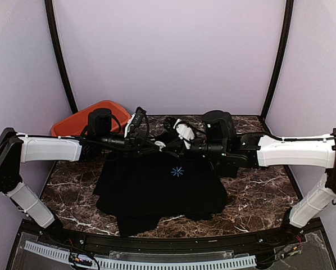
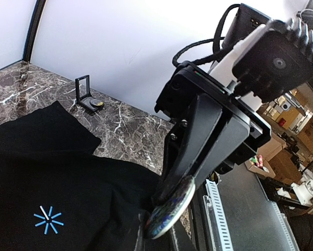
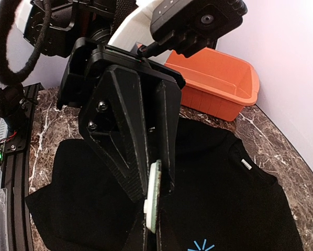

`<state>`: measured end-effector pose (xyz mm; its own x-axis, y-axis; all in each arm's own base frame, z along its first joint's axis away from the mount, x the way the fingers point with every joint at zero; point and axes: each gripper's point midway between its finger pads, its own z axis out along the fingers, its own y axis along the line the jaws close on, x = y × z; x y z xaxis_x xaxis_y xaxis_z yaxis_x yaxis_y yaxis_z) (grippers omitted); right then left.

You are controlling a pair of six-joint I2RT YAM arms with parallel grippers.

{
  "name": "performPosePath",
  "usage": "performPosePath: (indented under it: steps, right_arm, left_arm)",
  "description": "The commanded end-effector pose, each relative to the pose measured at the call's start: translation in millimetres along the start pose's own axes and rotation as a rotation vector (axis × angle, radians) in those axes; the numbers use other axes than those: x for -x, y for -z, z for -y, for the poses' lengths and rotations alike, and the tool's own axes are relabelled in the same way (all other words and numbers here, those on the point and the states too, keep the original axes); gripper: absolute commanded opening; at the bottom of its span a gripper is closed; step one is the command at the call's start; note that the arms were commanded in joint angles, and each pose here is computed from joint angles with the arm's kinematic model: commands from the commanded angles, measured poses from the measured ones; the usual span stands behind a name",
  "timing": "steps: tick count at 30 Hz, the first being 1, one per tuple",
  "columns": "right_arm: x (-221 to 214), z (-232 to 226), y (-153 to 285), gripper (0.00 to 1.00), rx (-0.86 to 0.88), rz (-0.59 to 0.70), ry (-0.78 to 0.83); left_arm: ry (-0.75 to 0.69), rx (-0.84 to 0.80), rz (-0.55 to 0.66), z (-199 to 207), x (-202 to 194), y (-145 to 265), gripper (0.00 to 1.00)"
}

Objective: Pin the brooch onto the clothing
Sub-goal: Open the brooch, then pick up the flattened clothing from the center of the board.

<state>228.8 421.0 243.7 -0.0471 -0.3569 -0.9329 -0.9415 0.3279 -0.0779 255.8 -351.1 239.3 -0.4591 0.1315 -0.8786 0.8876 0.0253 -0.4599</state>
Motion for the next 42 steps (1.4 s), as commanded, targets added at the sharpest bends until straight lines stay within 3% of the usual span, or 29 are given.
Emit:
performPosePath:
  steps: [1,7,13,21,27,36,42]
  right_arm:
    - [24.1,-13.9,-0.9,0.00,0.064,0.066,-0.024]
    - [21.5,-14.2,0.5,0.00,0.061,0.062,-0.020]
    - [19.0,-12.6,-0.2,0.00,0.049,0.058,-0.019]
    - [15.0,26.8,-0.3,0.00,-0.176,0.032,-0.098]
    - [7.9,56.3,9.2,0.00,-0.356,0.011,-0.132]
    - [5.8,73.3,24.1,0.00,-0.461,0.008,-0.154]
    - [6.2,69.2,21.1,0.00,-0.432,-0.001,-0.157]
  left_arm:
    - [-0.006,0.031,-0.007,-1.9,0.5,2.7,0.11]
    - [-0.007,0.034,-0.007,-1.8,0.7,3.0,0.02]
    - [-0.005,0.042,-0.007,-2.6,0.4,3.5,0.01]
    - [-0.002,0.006,-0.023,2.1,0.0,1.1,0.01]
    - [-0.050,-0.026,-0.026,15.9,3.5,3.2,0.27]
    - [-0.074,-0.047,0.000,24.3,9.9,6.1,0.33]
    - [-0.077,0.060,0.014,8.6,12.4,12.7,0.49]
